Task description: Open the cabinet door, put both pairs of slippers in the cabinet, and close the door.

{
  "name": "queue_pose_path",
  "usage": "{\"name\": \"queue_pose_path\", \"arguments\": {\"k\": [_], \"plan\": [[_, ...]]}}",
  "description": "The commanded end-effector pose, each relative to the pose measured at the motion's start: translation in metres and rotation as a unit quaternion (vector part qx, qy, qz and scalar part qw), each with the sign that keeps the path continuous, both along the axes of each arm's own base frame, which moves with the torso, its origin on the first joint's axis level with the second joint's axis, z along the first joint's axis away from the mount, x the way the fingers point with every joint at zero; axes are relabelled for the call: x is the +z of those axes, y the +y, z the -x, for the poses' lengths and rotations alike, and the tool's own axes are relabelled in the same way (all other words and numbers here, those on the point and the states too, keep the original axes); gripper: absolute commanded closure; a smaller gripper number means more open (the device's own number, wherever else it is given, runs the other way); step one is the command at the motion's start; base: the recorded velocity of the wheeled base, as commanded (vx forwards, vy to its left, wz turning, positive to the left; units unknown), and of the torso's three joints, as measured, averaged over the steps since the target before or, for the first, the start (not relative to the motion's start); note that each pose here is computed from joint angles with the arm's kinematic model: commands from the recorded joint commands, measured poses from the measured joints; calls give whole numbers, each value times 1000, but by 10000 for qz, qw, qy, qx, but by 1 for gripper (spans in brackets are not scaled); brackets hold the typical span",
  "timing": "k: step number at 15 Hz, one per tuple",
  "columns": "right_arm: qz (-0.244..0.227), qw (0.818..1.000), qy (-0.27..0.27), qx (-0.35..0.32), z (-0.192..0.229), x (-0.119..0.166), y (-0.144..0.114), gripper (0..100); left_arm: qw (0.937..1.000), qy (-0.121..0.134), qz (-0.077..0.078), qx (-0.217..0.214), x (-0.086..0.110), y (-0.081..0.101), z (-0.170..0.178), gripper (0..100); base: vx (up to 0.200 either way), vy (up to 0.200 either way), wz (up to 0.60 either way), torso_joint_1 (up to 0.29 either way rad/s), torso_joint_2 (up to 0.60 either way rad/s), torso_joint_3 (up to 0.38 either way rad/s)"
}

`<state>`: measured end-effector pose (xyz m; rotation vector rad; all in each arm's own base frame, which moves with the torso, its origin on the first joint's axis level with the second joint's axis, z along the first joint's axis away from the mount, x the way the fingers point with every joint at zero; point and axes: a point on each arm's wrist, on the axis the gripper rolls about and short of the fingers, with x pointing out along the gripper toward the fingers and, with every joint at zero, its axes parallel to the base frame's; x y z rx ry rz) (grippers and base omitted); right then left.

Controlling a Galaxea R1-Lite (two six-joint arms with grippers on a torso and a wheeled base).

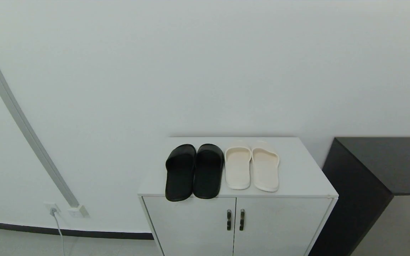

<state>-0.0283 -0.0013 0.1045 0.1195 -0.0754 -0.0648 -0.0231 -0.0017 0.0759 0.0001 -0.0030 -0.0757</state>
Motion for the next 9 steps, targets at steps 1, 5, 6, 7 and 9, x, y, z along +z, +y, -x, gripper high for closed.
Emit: {"name": "queue_pose_path", "arguments": {"k": [1, 5, 6, 7, 9], "plan": [[-388, 9987, 268, 186, -14, 65, 0, 0, 10000, 7, 0, 3, 0, 0, 0, 100, 0, 0, 0, 0, 0, 0], [108, 9782, 1790, 1046, -82, 56, 7, 0, 10000, 6, -15, -5, 0, 0, 0, 100, 0, 0, 0, 0, 0, 0], [109, 9740, 1933, 1177, -97, 56, 10, 0, 10000, 14, -15, -5, 0, 0, 0, 100, 0, 0, 0, 0, 0, 0], [132, 9714, 1984, 1296, -110, 57, 13, 0, 10000, 6, -15, -5, 0, 0, 0, 100, 0, 0, 0, 0, 0, 0], [175, 9669, 2049, 1508, -128, 56, 20, 0, 10000, 6, -15, -5, 0, 0, 0, 100, 0, 0, 0, 0, 0, 0]]}}
